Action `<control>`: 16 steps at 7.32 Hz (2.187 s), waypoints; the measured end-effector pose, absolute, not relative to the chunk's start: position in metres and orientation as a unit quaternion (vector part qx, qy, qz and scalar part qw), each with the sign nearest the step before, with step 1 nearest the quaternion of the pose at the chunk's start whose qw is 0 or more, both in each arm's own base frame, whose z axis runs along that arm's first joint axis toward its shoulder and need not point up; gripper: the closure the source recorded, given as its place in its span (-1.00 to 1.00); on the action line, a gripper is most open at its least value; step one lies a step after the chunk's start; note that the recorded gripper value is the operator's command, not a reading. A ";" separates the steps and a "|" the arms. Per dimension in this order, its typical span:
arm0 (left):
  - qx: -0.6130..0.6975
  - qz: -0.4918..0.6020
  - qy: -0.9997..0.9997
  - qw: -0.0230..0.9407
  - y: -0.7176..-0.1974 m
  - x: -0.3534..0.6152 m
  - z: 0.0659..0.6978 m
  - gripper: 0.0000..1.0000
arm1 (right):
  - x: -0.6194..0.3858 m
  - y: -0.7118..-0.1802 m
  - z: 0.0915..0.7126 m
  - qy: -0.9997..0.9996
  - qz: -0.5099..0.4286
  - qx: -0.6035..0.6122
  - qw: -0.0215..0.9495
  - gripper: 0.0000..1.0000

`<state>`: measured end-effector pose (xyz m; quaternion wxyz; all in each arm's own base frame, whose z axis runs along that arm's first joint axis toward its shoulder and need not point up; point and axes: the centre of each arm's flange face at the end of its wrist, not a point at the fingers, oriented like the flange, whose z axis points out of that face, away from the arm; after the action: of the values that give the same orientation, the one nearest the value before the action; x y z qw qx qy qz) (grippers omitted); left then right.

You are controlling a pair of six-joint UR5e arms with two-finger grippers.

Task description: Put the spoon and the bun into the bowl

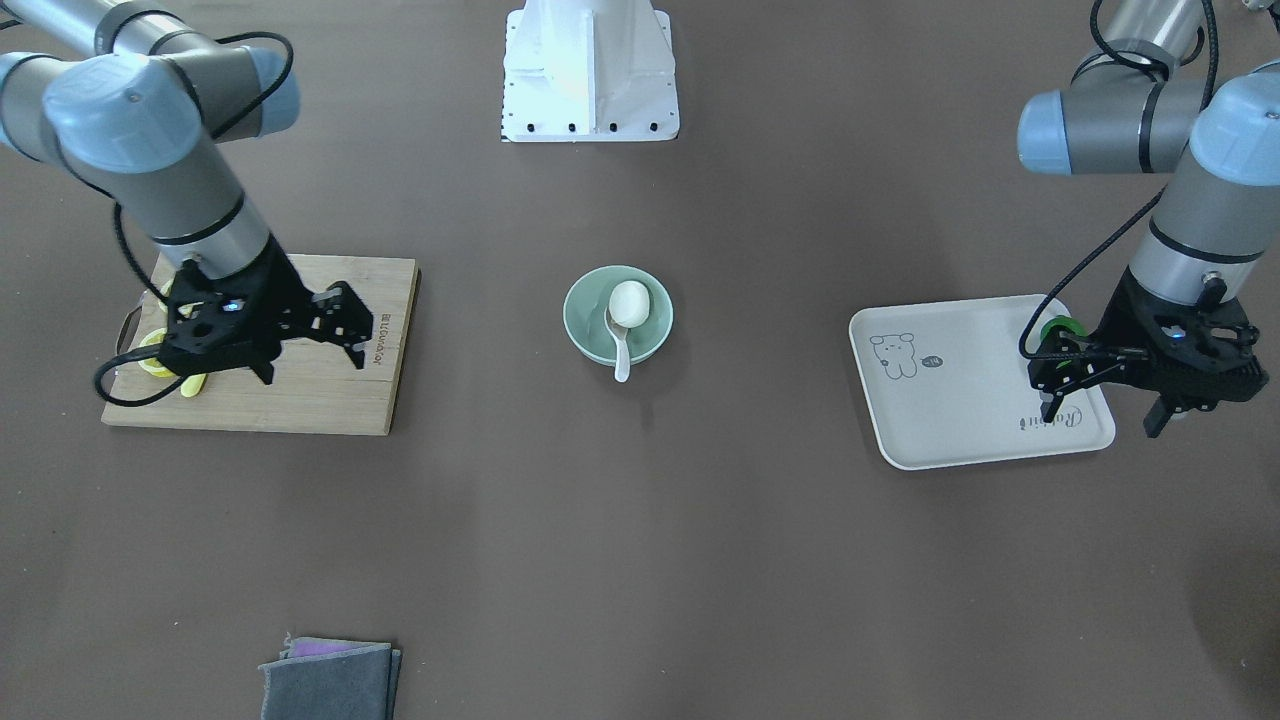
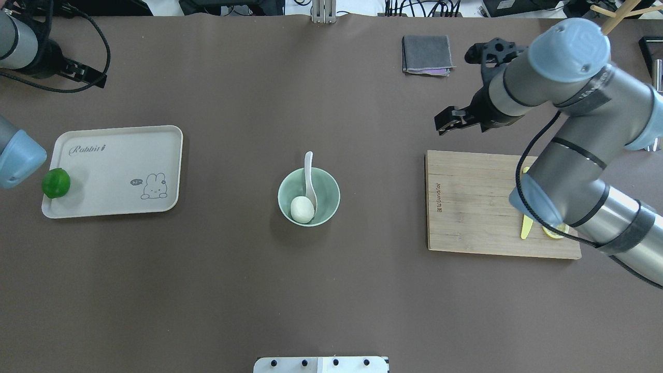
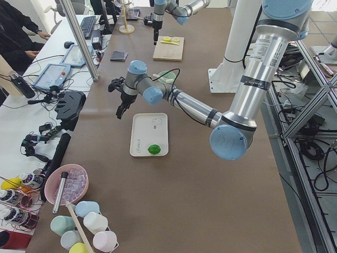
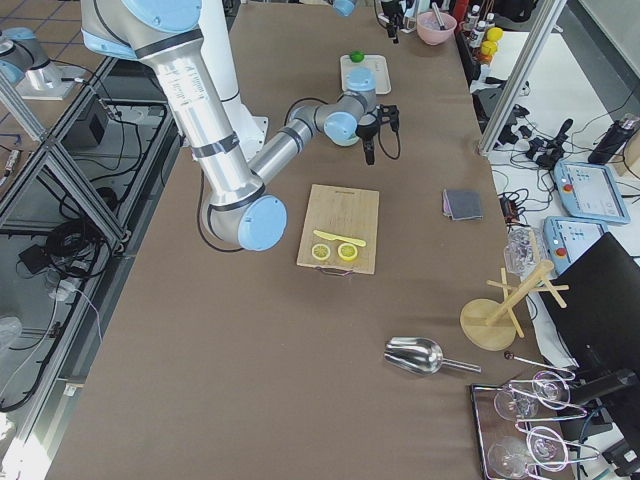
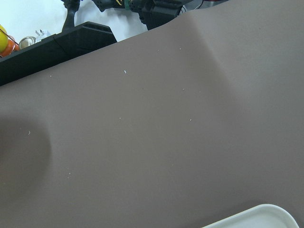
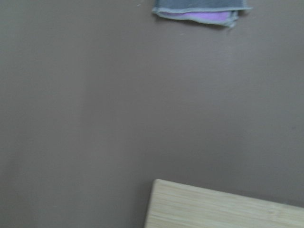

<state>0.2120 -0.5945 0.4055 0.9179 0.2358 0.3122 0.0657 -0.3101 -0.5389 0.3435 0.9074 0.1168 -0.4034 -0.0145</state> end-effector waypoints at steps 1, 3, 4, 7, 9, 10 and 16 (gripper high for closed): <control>0.228 0.067 0.324 0.916 -0.594 0.208 0.406 -0.97 | -0.259 -0.557 0.373 -0.396 -0.018 0.109 0.911 -1.00; 0.197 0.060 0.358 0.911 -0.584 0.165 0.427 -0.97 | -0.158 -0.570 0.428 -0.393 -0.014 0.069 0.917 -1.00; 0.195 0.069 0.354 0.912 -0.574 0.137 0.446 -0.97 | -0.115 -0.564 0.458 -0.387 -0.014 0.058 0.920 -1.00; 0.158 0.051 0.321 0.933 -0.550 0.056 0.510 -0.97 | -0.013 -0.515 0.549 -0.396 0.016 0.023 0.918 -1.00; 0.123 0.019 0.328 0.936 -0.516 0.011 0.557 -0.97 | 0.036 -0.470 0.596 -0.403 0.058 0.002 0.913 -1.00; 0.117 0.016 0.332 0.936 -0.492 -0.013 0.582 -0.97 | 0.052 -0.450 0.615 -0.400 0.073 -0.006 0.913 -1.00; 0.082 -0.045 0.388 0.917 -0.462 -0.093 0.602 -0.97 | 0.071 -0.426 0.635 -0.398 0.062 -0.001 0.915 -1.00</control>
<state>-0.0932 -0.4619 0.6020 0.9170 0.0821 0.3878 -0.0453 0.0714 -0.4262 0.6351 0.9154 -0.0013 -0.3978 0.0621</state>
